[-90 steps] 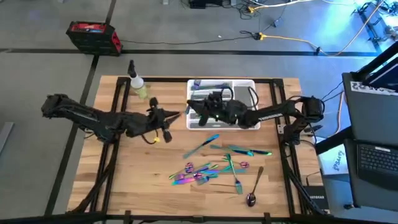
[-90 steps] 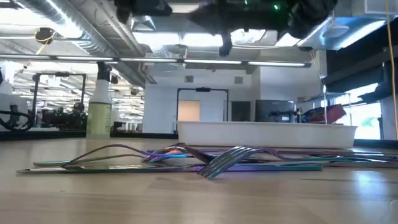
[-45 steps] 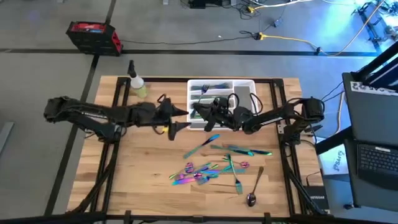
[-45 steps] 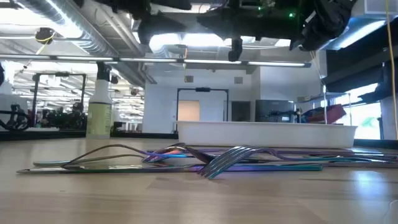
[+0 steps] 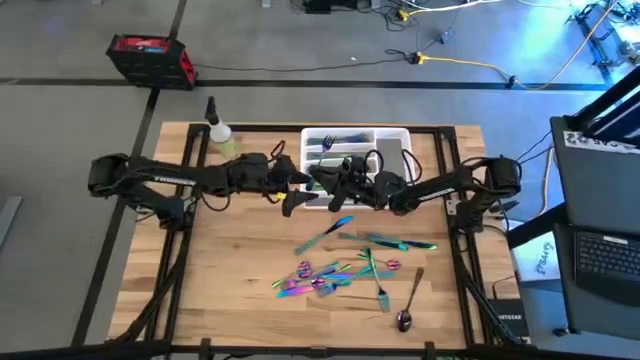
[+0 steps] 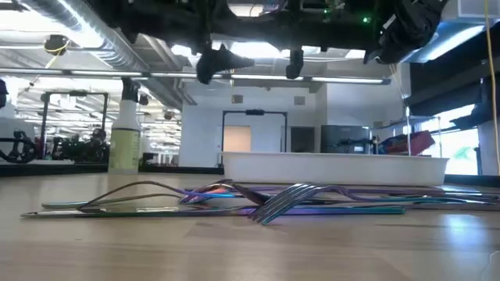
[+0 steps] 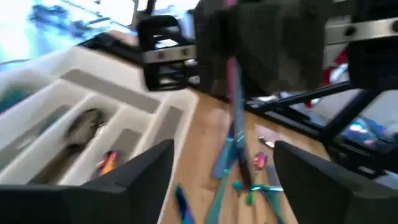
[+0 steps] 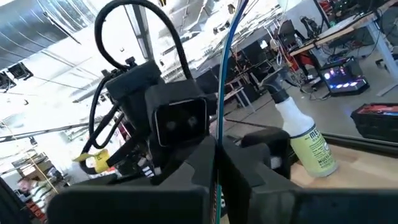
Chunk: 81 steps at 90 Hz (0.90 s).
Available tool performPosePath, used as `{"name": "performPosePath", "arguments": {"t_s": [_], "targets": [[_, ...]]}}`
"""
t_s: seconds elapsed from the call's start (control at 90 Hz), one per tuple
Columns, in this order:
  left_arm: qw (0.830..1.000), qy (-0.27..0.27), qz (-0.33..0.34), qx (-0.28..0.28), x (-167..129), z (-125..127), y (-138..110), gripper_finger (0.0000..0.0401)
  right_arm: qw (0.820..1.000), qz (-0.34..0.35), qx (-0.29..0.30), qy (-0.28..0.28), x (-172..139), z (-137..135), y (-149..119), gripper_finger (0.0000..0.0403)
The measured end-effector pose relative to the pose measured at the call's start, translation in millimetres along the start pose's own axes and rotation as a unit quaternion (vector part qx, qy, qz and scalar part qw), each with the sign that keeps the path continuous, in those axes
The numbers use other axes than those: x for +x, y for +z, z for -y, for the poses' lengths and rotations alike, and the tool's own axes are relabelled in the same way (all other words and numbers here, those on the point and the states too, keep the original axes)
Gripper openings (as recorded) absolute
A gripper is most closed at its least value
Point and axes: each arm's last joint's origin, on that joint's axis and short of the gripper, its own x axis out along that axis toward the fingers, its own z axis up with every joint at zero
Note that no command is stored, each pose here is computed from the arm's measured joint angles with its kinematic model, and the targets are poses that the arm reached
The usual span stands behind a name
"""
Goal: Sort silverware
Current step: Put the blue fork on the white silverware tray
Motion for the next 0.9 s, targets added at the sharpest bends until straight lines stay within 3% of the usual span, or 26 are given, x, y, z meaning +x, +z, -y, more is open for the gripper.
{"name": "performPosePath", "arguments": {"t_s": [0.178,0.433,0.656,0.9], "targets": [[0.999,-0.030,0.017,-0.017,6,-2,2,0.0194,1.000,-0.022,-0.012,-0.017,1,5,-3,0.0000],[0.999,-0.022,0.022,-0.014,4,-12,5,0.0140,0.999,-0.024,-0.018,-0.016,1,6,-3,0.0000],[0.999,-0.016,0.027,0.005,3,-17,8,0.0017,0.999,-0.025,-0.030,-0.015,1,6,-3,0.0000],[0.999,-0.036,0.024,0.008,3,-16,8,0.0001,0.999,-0.026,-0.032,-0.013,1,6,-3,0.0001]]}}
